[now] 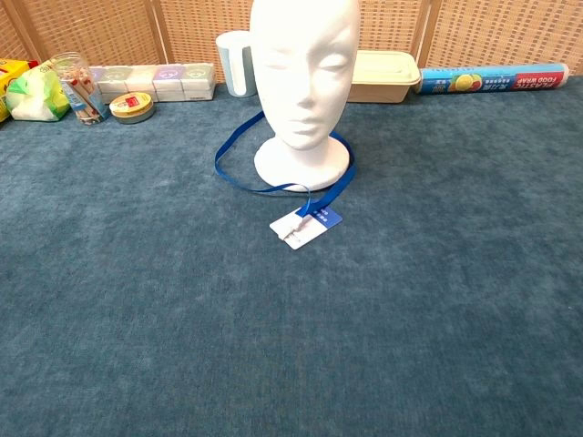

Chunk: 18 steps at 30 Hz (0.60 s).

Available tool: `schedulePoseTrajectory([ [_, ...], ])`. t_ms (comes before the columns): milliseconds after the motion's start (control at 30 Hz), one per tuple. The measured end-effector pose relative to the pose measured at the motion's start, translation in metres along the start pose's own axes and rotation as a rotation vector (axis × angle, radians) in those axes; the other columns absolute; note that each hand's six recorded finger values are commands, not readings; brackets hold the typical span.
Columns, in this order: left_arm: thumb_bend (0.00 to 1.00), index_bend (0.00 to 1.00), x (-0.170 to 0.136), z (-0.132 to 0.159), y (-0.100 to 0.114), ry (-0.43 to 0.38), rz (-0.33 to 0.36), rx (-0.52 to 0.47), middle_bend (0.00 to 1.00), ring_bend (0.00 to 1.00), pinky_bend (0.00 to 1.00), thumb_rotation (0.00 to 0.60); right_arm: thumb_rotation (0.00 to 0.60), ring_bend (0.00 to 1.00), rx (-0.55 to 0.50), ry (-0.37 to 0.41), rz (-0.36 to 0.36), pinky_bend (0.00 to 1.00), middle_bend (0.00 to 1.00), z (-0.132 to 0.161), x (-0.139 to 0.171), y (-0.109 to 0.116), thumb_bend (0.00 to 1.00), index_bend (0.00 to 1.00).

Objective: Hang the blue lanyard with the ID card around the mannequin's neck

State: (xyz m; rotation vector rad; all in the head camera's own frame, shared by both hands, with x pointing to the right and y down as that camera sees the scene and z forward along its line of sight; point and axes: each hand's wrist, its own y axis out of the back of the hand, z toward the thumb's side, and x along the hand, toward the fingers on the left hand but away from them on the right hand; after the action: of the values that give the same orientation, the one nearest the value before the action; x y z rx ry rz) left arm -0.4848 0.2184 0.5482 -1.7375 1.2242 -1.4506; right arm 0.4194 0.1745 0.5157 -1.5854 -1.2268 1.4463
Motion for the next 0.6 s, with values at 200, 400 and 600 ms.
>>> schedulePoseTrajectory([
  [200,0.14,0.26,-0.025,-0.006,-0.002,0.005,0.005,-0.014,0.26,0.16,0.28,0.462,0.188,0.39,0.058,-0.034,-0.030,0.39,0.41,-0.011,0.030,0.005,0.39,0.37],
  [400,0.14,0.26,-0.045,-0.005,-0.008,0.002,-0.014,-0.005,0.26,0.16,0.27,0.464,0.189,0.39,0.095,-0.063,-0.038,0.39,0.41,-0.020,0.056,0.009,0.39,0.37],
  [600,0.14,0.26,-0.052,0.003,-0.005,-0.019,-0.007,-0.011,0.26,0.16,0.27,0.463,0.189,0.39,0.100,-0.069,-0.039,0.39,0.41,-0.024,0.066,0.012,0.38,0.37],
])
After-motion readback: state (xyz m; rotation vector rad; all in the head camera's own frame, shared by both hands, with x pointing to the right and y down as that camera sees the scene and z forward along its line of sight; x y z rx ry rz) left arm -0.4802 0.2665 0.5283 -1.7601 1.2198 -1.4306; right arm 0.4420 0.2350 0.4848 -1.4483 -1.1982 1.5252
